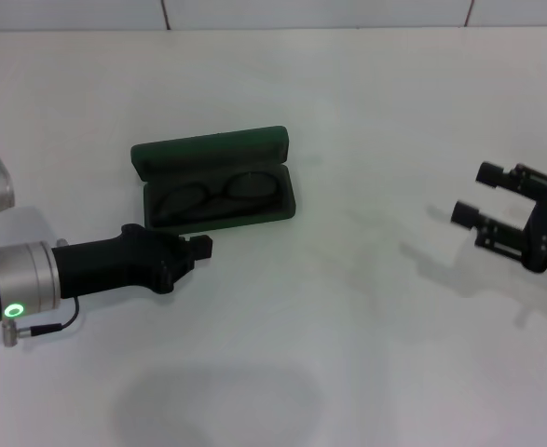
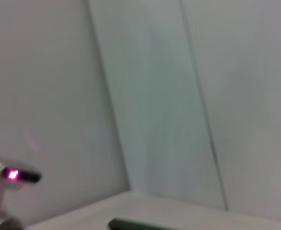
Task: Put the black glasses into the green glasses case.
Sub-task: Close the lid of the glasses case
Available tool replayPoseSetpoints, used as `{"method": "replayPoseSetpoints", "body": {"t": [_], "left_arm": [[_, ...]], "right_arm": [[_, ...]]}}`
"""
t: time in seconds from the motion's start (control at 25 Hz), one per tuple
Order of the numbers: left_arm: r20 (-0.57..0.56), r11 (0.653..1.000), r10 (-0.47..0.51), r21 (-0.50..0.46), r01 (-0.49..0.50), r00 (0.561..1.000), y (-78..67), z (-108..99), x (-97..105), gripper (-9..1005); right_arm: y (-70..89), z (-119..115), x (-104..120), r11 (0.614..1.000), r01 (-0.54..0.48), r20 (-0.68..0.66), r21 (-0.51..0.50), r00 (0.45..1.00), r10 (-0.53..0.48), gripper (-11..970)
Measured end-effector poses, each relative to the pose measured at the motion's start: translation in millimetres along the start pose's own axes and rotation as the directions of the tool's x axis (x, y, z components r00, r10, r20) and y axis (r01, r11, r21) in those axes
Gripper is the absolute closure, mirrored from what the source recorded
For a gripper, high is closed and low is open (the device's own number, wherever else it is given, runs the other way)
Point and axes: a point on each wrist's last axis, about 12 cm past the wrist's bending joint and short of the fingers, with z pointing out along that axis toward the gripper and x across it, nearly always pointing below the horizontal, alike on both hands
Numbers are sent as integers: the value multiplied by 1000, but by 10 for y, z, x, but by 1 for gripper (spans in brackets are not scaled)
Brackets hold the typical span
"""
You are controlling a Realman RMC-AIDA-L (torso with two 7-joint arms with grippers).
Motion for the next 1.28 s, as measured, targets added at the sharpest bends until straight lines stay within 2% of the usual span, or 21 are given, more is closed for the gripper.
{"method": "replayPoseSetpoints", "body": {"t": [0.04,0.24,0.36,0.6,1.04,1.28], "left_arm": [[5,1000,-1,-11,1,1000,8,8,-3,926],[7,997,19,-72,-18,1000,84,114,-97,925],[5,995,28,-91,-28,1000,115,155,-145,924],[-3,991,43,-127,-43,999,172,182,-197,923],[-8,987,44,-151,-45,999,207,160,-193,920],[27,990,48,-137,-44,999,196,141,-245,919]], "right_arm": [[16,-4,20,1000,5,-14,-11,1000,-5,597],[93,-91,105,1000,11,-39,-25,999,-12,364],[114,-116,130,1000,6,-41,-22,999,-7,148],[126,-127,141,1000,3,-44,-24,999,-5,82],[119,-101,125,999,8,-42,-33,999,-9,83],[121,-99,125,999,8,-41,-34,999,-9,83]]}}
